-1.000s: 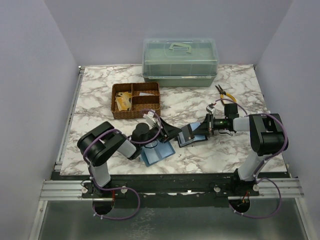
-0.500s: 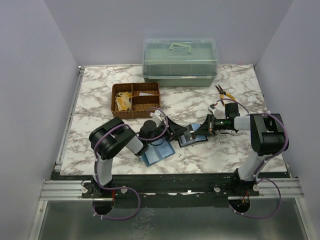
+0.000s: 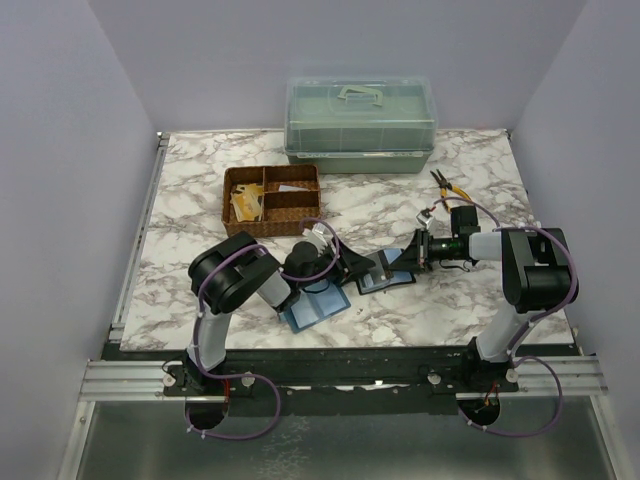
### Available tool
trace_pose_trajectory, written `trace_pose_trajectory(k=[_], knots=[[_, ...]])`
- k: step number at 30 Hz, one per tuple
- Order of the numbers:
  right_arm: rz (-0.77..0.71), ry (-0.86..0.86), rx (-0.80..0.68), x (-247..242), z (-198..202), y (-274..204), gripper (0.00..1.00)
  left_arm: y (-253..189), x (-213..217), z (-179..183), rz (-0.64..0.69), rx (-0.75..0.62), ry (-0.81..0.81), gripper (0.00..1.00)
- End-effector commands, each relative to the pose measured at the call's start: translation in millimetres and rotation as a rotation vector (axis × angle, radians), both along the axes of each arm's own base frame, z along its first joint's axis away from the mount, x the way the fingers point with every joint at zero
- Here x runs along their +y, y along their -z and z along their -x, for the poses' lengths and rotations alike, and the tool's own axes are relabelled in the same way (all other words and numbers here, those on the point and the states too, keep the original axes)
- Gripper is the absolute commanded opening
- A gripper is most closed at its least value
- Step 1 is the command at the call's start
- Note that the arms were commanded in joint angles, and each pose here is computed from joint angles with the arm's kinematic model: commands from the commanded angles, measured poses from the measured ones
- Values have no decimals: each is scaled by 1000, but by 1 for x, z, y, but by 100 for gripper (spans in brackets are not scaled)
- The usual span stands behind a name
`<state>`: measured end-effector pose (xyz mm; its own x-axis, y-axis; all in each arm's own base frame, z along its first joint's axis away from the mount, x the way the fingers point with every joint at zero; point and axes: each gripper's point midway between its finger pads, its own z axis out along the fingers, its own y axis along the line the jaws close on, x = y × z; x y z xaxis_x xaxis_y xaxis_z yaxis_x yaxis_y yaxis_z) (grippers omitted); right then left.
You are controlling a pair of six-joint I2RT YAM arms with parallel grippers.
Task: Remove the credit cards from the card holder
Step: Remove the credit card from the card holder.
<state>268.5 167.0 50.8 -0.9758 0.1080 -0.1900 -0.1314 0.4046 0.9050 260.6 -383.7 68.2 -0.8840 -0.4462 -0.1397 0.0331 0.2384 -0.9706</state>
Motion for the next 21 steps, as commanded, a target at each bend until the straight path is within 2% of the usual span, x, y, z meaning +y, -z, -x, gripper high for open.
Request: trace_pose_trajectory(k=[1, 3, 7, 11, 15, 21], knots=[[3, -4, -23, -2, -6, -3, 0, 20, -1, 3, -47, 28, 16, 50], [-4, -8, -10, -1, -5, -1, 3, 22, -2, 2, -50, 34, 18, 47], [-9, -13, 7, -1, -5, 2, 19, 29, -4, 4, -67, 56, 31, 33], [-9, -13, 22, -1, -5, 7, 26, 37, -3, 6, -81, 77, 34, 24], [-16, -17, 32, 0, -5, 9, 32, 42, -2, 8, -89, 91, 37, 20], [-32, -17, 55, -1, -5, 14, 33, 48, -4, 9, -92, 105, 52, 18]])
